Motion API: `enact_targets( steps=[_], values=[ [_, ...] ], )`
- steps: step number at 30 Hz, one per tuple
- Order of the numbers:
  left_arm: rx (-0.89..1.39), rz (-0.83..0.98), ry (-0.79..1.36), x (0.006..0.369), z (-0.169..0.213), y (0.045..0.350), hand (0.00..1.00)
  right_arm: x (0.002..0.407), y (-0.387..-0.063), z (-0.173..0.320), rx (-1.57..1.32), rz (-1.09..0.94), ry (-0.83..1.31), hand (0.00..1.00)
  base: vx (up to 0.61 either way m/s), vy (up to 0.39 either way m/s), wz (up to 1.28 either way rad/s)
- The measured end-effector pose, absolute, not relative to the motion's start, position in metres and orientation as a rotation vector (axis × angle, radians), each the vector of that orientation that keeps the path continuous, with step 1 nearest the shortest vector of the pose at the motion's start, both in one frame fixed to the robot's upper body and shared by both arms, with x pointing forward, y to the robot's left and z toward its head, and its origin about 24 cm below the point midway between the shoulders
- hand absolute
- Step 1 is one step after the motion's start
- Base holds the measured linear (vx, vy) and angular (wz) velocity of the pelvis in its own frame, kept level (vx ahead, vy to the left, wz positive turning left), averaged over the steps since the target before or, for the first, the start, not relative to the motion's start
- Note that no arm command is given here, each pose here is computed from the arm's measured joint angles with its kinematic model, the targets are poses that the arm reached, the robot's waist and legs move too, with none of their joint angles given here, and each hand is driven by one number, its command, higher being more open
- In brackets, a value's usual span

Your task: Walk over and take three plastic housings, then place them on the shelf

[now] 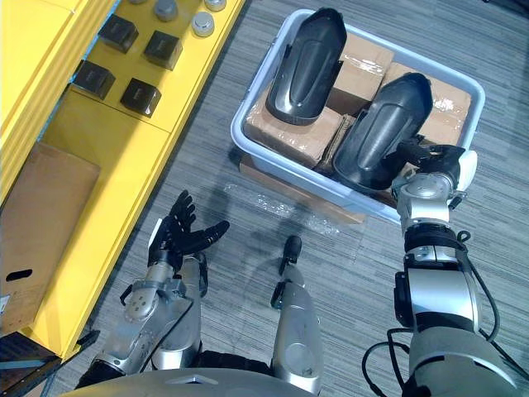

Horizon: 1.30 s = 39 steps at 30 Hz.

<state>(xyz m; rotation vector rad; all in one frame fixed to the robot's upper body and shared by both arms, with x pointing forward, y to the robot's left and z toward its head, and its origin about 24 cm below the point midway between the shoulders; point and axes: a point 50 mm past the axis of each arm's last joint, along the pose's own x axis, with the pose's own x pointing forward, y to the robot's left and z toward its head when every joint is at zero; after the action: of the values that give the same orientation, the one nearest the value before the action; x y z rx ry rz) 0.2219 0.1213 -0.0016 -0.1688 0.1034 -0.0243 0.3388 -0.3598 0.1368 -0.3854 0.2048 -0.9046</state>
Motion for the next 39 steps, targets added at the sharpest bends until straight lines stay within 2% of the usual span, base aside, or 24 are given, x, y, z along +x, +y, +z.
enact_targets(
  steps=[4, 9, 16, 22, 30, 36, 39],
  values=[
    [-0.112, -0.056, 0.041, 0.233, 0.01, 0.118, 1.0, 0.339, -0.355, 0.149, -0.429, -0.918, 0.109, 0.0, -0.05, 0.038, -0.09],
    [-0.058, -0.113, -0.127, 0.258, 0.052, 0.116, 1.0, 0.34, -0.345, 0.17, -0.518, -0.911, -0.045, 0.0, 0.0, 0.004, 0.01],
    [-0.02, -0.206, -0.315, 0.292, 0.11, 0.126, 1.0, 0.35, -0.299, 0.177, -0.489, -0.817, -0.179, 0.0, 0.03, 0.008, -0.05],
    [-0.104, -0.327, -0.23, 0.31, 0.12, 0.112, 1.0, 0.355, -0.288, 0.179, -0.506, -0.793, -0.196, 0.0, 0.0, 0.023, -0.08],
    [-0.173, -0.348, 0.143, 0.363, 0.107, 0.102, 1.0, 0.375, -0.25, 0.232, -0.529, -0.684, -0.366, 0.0, -0.07, 0.012, -0.12],
    [-0.324, -0.427, 0.133, 0.37, 0.13, 0.092, 1.0, 0.381, -0.226, 0.251, -0.664, -0.611, -0.452, 0.0, -0.02, 0.041, -0.07],
    [-0.419, -0.503, 0.132, 0.371, 0.14, 0.075, 1.0, 0.384, -0.213, 0.25, -0.706, -0.55, -0.477, 0.0, -0.04, 0.039, -0.07]
  ],
)
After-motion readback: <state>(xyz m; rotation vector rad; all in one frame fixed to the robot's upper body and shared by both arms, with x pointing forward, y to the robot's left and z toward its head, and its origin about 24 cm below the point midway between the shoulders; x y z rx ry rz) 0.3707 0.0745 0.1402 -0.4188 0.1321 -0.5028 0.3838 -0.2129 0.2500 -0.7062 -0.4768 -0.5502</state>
